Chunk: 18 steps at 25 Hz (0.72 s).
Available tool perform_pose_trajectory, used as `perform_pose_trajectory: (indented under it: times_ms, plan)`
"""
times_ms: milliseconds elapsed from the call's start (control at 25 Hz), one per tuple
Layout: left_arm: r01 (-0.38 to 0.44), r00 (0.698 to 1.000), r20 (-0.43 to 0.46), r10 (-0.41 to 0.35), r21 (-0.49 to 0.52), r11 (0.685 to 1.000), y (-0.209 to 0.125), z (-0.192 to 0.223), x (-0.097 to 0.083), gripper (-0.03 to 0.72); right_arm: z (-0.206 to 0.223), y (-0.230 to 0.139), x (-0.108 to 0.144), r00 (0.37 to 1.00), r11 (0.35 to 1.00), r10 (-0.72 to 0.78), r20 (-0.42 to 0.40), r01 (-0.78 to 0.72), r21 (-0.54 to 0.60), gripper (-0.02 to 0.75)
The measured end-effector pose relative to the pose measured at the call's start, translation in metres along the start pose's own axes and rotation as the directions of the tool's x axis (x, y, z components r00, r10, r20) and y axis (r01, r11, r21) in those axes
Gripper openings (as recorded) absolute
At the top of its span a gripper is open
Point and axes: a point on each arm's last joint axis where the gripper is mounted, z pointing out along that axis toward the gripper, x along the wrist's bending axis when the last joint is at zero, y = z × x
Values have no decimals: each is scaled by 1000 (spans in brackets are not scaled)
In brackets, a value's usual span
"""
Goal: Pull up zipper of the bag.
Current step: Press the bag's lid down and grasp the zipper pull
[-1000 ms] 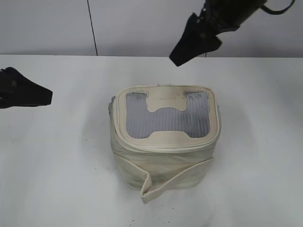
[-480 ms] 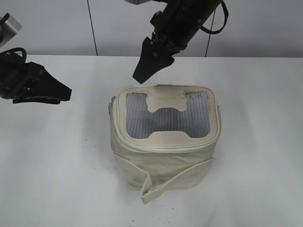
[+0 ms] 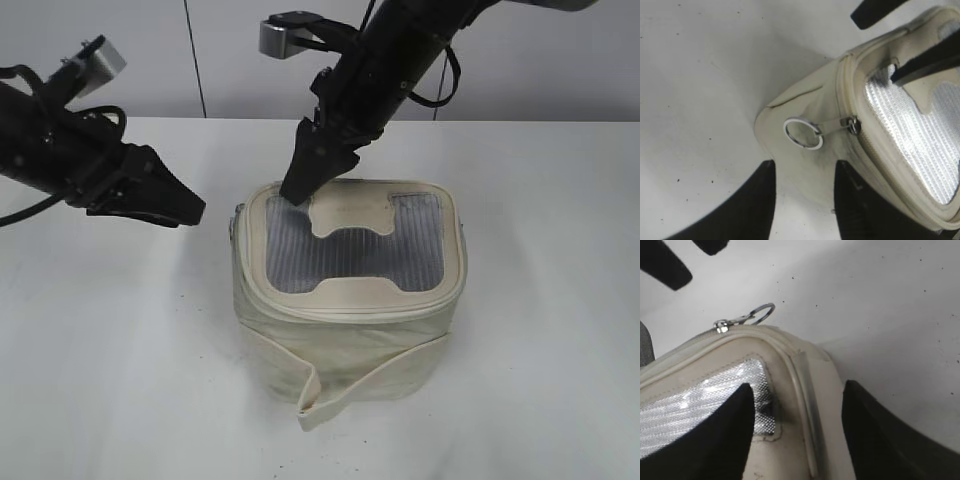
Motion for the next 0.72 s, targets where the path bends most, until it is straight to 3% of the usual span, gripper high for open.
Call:
perform_pose_trajectory:
  times_ms: [120, 280, 520, 720]
  plan:
    - [-72, 997, -11, 73, 42, 997, 3, 7, -5, 335, 7, -2, -4, 1000, 1000, 5, -2, -5, 1, 410]
    - [-145, 989, -35, 147, 61, 988, 9, 6, -8, 437, 15, -4, -7, 1000, 1000, 18, -24, -18, 9, 335]
    - [-163, 985, -54, 166, 54, 985, 13, 5, -8, 473, 15, -5, -4, 999, 1000, 20, -50, -19, 21, 71]
    - [-217, 967, -119, 223, 67, 974, 13, 4, -1, 475, 15, -5, -4, 998, 1000, 20, -51, -19, 23, 52]
